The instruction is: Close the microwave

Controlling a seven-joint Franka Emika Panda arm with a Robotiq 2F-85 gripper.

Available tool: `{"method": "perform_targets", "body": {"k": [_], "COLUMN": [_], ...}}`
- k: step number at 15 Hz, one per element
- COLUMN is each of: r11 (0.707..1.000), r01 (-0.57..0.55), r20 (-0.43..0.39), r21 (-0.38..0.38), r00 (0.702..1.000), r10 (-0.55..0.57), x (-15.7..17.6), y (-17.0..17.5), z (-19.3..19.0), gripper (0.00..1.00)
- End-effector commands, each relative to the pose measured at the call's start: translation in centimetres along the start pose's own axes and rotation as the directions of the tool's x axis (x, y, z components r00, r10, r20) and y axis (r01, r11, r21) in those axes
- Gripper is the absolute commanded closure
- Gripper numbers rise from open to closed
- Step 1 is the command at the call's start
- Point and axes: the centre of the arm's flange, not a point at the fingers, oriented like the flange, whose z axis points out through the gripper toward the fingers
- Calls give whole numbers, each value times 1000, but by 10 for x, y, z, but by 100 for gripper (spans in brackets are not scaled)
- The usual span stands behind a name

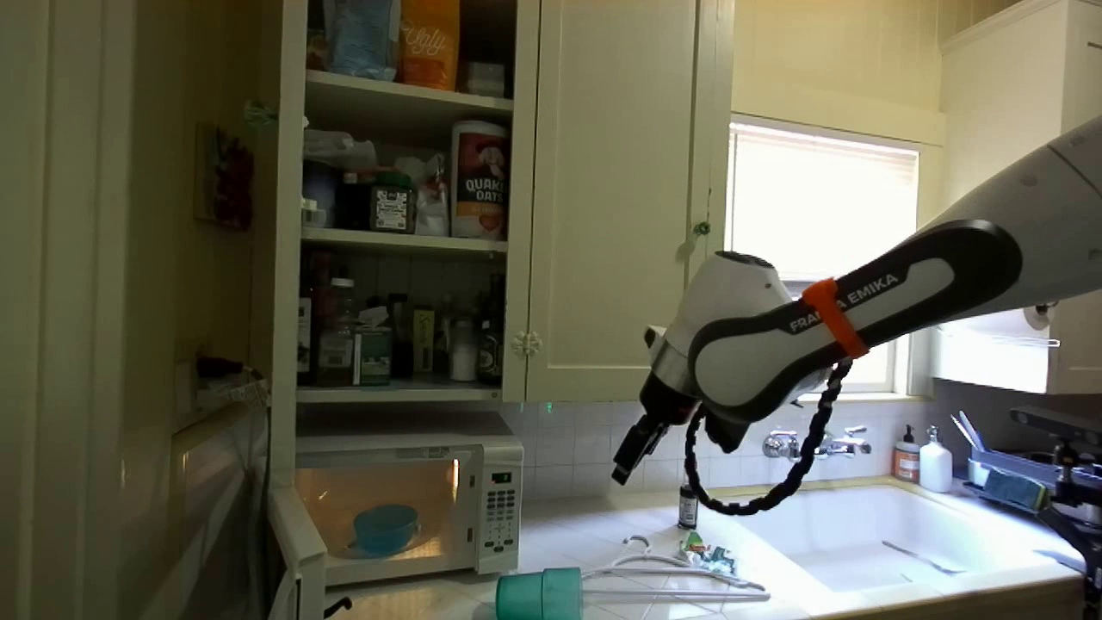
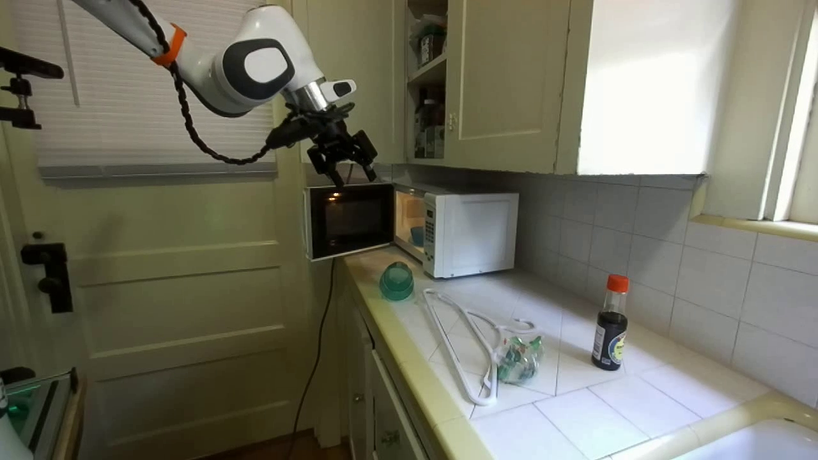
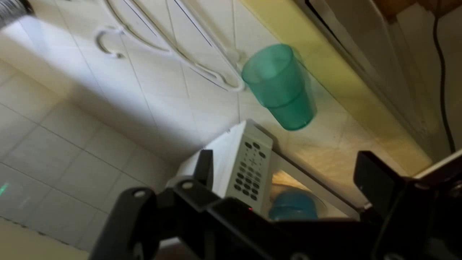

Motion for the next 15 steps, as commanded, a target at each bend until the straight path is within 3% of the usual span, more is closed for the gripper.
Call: {"method": "perform_targets", "body": {"k": [1, 5, 8, 9, 10, 15], "r11": [992, 959, 900, 937, 922, 911], "r01": [62, 209, 340, 271, 303, 331], "r20": [-163, -293, -318, -292, -309, -336], "r21": [110, 190, 272, 222, 241, 247], "r00": [986, 945, 915, 935, 925, 911], "r10": [-43, -148, -249, -202, -223, -240], "x": [8, 36, 52, 45, 52, 63], "y": [-53, -136, -194, -207, -224, -222], "z": [60, 98, 106, 82, 81, 82], "gripper": [0, 0, 0, 0, 0, 0]}}
